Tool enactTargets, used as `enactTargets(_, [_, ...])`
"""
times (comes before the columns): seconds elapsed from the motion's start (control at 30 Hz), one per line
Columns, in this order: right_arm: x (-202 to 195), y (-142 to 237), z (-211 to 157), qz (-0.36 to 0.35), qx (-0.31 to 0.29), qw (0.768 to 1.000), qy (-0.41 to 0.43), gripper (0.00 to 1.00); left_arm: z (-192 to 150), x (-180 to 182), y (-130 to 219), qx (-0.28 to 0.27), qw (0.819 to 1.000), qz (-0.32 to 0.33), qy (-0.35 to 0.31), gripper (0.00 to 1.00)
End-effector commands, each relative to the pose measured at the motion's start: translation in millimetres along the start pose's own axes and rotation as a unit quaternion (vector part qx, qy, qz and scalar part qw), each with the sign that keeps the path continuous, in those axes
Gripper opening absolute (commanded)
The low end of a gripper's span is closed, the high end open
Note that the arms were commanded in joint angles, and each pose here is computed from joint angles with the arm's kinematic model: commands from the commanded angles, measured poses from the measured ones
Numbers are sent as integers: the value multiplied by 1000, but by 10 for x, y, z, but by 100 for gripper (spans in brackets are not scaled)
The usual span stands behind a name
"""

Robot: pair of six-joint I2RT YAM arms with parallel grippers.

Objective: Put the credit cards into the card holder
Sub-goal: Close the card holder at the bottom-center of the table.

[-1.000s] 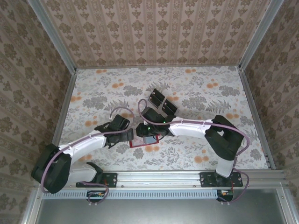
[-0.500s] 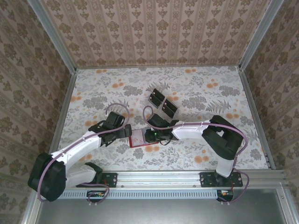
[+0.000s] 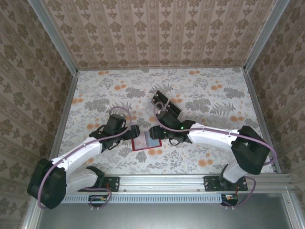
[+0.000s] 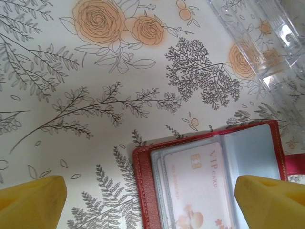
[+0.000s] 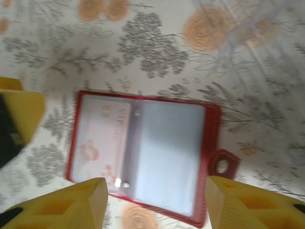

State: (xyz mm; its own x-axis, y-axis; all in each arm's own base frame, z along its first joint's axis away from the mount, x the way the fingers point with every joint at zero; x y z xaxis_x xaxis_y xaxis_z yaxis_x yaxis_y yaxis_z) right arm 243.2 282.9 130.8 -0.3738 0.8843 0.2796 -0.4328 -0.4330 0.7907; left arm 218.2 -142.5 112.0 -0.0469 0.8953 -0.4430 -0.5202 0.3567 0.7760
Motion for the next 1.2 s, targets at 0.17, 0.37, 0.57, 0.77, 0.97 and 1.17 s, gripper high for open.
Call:
enactTargets(0.17, [-291, -241, -124, -106, 37, 993, 31, 58, -10, -71, -31, -4, 999, -42, 33, 100])
enactTargets(0.37, [-340, -381, -114, -130, 39, 990, 34, 51, -46, -73, -80, 3, 998, -46, 36, 100])
enactTargets(0.57, [-411, -414, -160, -140, 38, 989, 30, 10, -87, -87, -122, 11, 998, -48, 33, 100])
enactTargets(0.77, [-437, -386, -262, -129, 42, 991, 19, 0, -146, -88, -171, 19, 998, -46, 27, 100])
enactTargets(0.97, [-454, -342, -387, -113, 45, 993, -2, 0, -222, -50, -215, 28, 999, -33, 22, 100])
enactTargets(1.17, [-437, -339, -444, -99, 46, 994, -16, 0, -270, -54, -262, 35, 999, -33, 20, 100])
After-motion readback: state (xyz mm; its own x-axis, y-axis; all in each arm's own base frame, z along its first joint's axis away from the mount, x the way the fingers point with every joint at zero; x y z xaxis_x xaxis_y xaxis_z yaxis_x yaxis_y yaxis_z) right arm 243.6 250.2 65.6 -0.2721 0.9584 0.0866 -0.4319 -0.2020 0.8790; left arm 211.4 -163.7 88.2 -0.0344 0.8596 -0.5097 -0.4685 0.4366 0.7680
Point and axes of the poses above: each hand's point on the last joint's axis, 136 mm out from that joint toward the fingers, its own y axis back along the fingers, its own x axis along the line the jaws close on, z = x × y, the point moved 5 cm from there along y, back along the fingers, and after that the axes turned 7 degrees about y, right-handed, at the moved point
